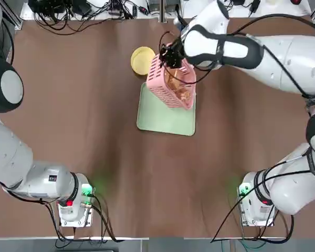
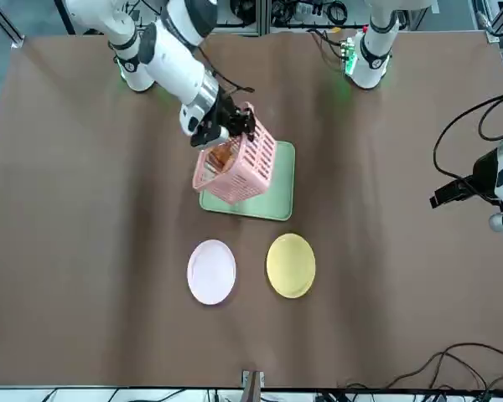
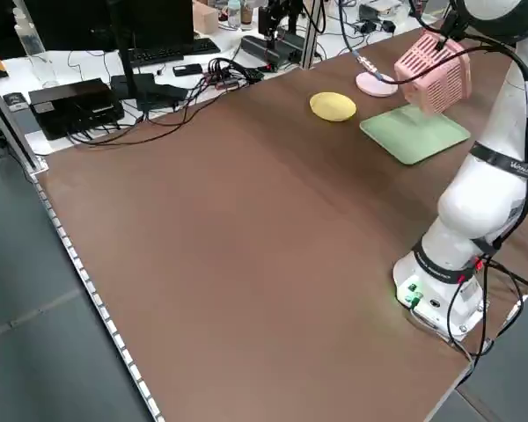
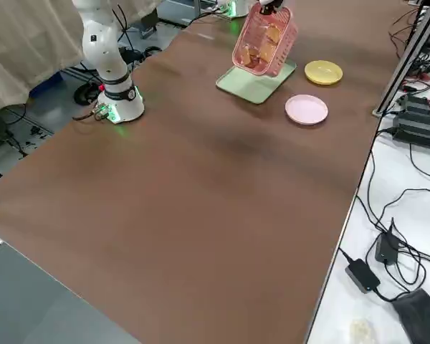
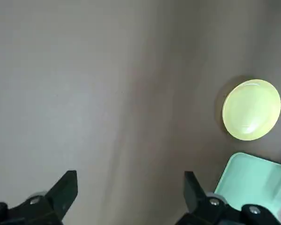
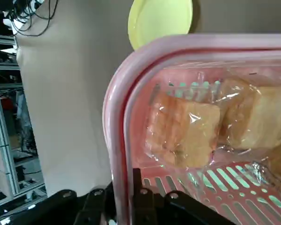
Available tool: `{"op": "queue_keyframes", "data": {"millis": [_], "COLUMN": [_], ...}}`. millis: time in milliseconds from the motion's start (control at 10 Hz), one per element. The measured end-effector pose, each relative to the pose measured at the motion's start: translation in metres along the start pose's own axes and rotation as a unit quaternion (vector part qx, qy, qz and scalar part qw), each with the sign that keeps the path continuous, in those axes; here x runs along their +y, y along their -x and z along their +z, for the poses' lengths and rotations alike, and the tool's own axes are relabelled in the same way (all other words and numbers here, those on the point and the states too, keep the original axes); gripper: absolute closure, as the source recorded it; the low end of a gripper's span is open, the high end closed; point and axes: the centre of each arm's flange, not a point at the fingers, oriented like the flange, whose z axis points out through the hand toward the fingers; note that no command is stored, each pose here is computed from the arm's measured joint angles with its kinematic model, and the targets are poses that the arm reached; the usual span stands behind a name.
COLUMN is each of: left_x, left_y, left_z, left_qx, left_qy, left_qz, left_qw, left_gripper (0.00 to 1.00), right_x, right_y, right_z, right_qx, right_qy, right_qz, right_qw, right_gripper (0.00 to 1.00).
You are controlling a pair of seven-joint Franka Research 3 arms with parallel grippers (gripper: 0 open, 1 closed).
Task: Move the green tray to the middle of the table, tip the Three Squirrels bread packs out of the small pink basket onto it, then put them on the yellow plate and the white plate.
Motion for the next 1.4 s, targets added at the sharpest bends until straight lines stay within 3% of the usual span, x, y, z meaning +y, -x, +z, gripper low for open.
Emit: {"op": "queue_keyframes", "data": {"millis": [200,500,1400], "left_x": [0.000,0.002,0.012], "left_y": [0.000,0.000,0.002], "left_z": [0.000,0.000,0.003], "left_qx": [0.000,0.000,-0.003], "left_qy": [0.000,0.000,-0.001], "left_qz": [0.000,-0.001,-0.007], "left_qw": [1.000,1.000,1.000], "left_gripper": [0.00,0.00,0.00], "right_x": [-0.004,0.002,0.046], "right_y": [0.004,0.000,-0.043], "right_z": [0.018,0.019,0.022], "right_qx": [-0.011,-0.024,-0.030], "right_qy": [-0.025,-0.100,-0.204], "right_qz": [0.008,0.009,0.025], "right_qw": [1.000,0.995,0.978], "right_gripper": [0.92,0.92,0.92]}}
